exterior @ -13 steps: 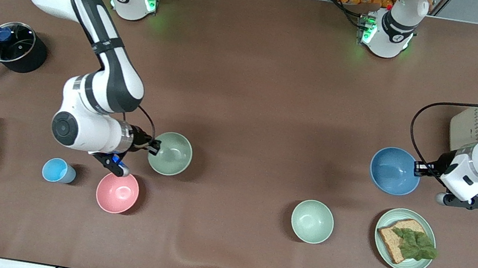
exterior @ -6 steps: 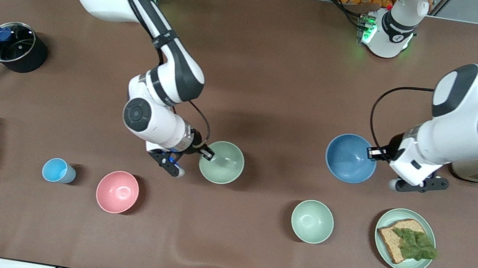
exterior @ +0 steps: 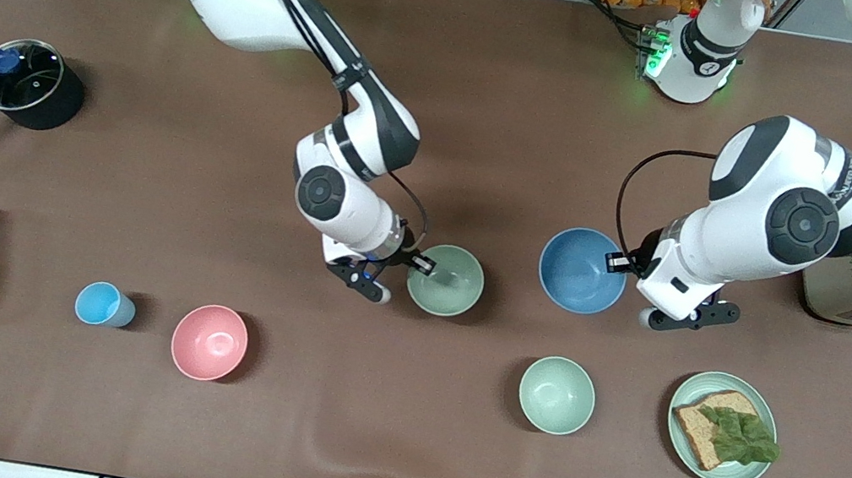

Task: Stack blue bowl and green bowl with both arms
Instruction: 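Carry the green bowl with the right gripper while the left gripper carries the blue bowl, then lower the blue bowl with the left gripper into the green bowl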

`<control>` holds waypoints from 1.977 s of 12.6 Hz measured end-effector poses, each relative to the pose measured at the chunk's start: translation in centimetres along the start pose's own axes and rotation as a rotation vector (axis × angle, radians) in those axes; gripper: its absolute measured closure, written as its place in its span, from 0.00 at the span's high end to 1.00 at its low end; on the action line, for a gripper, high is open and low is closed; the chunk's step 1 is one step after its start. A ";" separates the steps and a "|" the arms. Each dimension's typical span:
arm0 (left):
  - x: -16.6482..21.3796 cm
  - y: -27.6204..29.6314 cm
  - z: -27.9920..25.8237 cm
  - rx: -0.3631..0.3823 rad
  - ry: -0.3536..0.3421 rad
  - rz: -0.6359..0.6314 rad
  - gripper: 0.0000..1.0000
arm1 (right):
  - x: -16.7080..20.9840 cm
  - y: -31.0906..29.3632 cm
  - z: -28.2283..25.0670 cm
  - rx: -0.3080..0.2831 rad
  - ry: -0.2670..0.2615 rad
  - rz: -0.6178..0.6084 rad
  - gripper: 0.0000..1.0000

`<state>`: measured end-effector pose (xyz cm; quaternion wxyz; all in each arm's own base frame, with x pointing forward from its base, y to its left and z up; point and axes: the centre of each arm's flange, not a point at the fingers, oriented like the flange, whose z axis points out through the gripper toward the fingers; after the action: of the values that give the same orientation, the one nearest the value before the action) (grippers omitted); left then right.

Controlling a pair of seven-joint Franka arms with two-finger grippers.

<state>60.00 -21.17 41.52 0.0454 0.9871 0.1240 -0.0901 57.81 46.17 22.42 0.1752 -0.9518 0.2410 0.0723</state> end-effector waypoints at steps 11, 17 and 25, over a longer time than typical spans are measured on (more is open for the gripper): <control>-1.6 5.2 2.5 -0.127 -0.051 -0.114 0.04 | 5.7 0.8 -1.0 0.023 0.060 0.162 0.91; -2.2 11.6 6.1 -0.175 -0.054 -0.181 0.04 | 9.6 3.0 -2.6 0.091 -0.020 0.517 1.00; -2.5 14.4 10.2 -0.122 0.018 -0.193 0.04 | 8.3 2.6 -0.2 0.112 -0.037 0.614 1.00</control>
<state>59.54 -36.83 32.97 0.0954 0.9667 0.2243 -0.0776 63.79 40.42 19.96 0.2015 -0.8220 0.5177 0.1257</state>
